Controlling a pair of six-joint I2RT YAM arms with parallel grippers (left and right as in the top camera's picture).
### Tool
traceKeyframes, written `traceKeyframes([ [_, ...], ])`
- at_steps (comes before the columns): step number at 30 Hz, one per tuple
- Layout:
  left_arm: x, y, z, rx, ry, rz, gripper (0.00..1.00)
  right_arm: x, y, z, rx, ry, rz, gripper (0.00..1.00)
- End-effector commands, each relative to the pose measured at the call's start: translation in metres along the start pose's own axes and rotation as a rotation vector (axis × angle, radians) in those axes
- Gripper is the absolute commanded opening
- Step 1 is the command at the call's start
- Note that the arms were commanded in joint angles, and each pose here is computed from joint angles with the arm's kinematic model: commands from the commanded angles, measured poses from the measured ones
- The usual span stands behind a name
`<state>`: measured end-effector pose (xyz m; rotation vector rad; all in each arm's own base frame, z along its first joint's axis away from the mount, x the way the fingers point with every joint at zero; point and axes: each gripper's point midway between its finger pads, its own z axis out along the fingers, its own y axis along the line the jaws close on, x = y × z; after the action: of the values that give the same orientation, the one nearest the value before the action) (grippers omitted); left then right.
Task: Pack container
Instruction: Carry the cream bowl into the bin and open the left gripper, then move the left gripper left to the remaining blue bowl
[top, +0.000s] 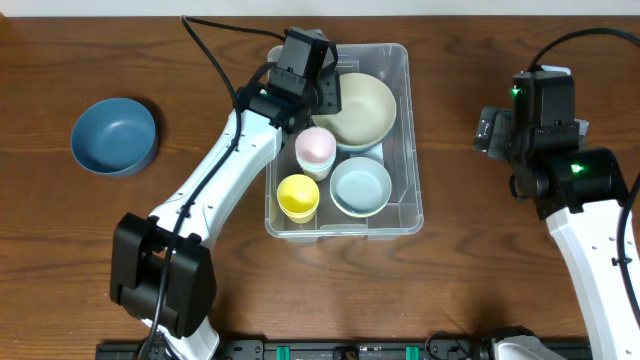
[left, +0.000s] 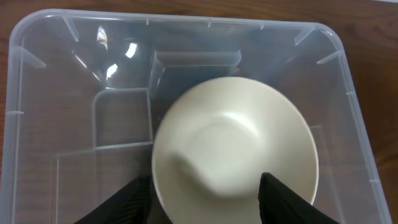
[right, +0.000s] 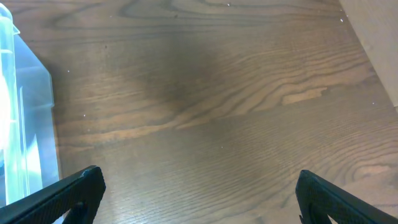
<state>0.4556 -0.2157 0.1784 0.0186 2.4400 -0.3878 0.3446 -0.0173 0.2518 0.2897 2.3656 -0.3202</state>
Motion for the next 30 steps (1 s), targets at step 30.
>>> traceKeyframes([
  [30,0.023,0.354,-0.098,-0.675,0.154,-0.334,0.94,-0.007,-0.005,-0.006,0.009,-0.022,0.022,0.99],
])
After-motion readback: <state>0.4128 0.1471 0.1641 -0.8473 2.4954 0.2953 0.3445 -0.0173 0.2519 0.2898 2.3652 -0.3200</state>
